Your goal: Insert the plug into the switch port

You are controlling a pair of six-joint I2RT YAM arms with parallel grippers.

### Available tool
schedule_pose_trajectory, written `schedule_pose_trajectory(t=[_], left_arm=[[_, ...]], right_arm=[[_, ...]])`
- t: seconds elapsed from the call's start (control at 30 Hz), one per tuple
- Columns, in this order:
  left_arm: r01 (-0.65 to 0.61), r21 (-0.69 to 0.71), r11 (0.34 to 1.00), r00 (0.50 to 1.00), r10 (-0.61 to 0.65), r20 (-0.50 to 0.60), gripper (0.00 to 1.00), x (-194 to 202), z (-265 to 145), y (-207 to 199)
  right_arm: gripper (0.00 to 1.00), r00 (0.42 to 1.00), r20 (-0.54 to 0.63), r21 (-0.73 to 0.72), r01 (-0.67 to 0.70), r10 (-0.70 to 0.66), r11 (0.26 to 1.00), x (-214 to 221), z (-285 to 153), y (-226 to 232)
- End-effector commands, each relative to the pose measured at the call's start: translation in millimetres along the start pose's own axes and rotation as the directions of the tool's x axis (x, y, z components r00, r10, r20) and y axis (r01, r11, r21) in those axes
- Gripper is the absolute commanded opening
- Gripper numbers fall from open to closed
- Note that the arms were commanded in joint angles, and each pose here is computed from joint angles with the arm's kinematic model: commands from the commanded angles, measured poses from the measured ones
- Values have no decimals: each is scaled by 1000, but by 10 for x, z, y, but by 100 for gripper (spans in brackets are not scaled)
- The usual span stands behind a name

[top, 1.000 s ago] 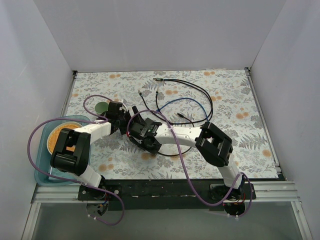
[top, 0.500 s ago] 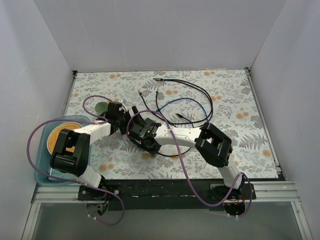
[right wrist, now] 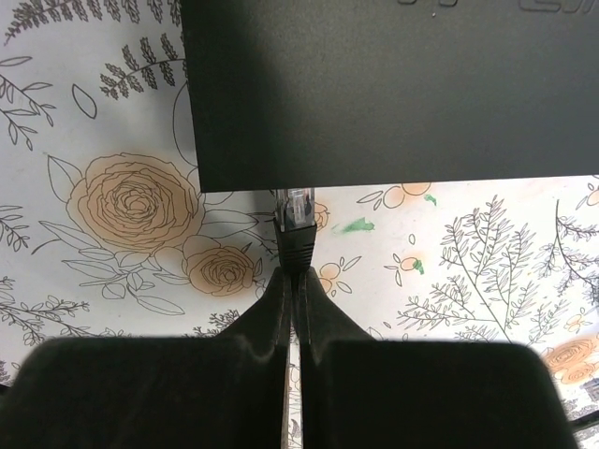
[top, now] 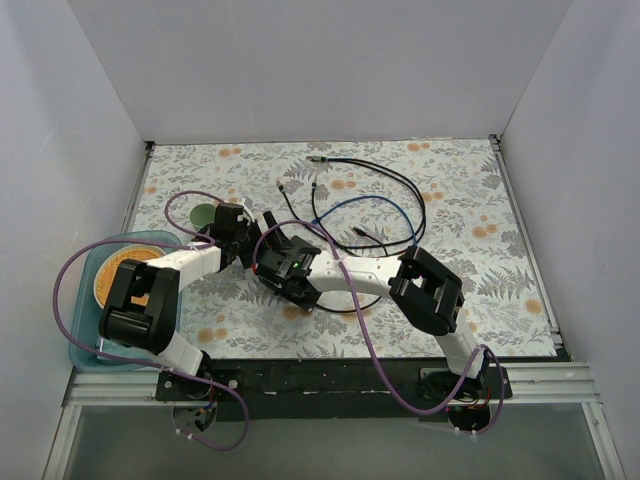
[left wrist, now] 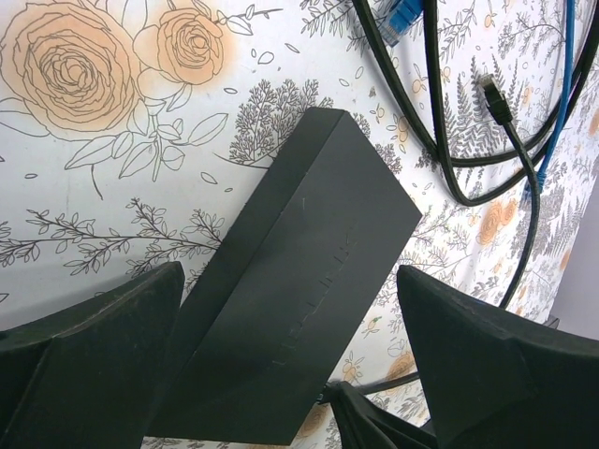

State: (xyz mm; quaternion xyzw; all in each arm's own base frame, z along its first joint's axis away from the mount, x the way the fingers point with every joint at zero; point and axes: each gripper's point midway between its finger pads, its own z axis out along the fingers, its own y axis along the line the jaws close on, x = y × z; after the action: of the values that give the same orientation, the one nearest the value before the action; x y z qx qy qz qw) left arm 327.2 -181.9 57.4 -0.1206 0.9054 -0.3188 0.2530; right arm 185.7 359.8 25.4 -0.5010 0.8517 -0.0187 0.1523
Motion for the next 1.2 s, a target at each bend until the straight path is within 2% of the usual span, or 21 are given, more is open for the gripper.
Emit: schedule_pose_trajectory(t=[0.0,0.57,1.17], left_arm=[[-13,97,995,996,21,-84,98,241,-152,-230],[-9,113,994,996,19,-90,98,276,-182,-251],[4,68,998,989,6,-149,92,594,-113,-53]], right_arm=[[1,987,138,59,-96,87,994,-422,-46,-164],[1,980,143,39,-147,140,988,-519,67,-91],[1,958,186,31,-229,219,973,-692,1,-83]])
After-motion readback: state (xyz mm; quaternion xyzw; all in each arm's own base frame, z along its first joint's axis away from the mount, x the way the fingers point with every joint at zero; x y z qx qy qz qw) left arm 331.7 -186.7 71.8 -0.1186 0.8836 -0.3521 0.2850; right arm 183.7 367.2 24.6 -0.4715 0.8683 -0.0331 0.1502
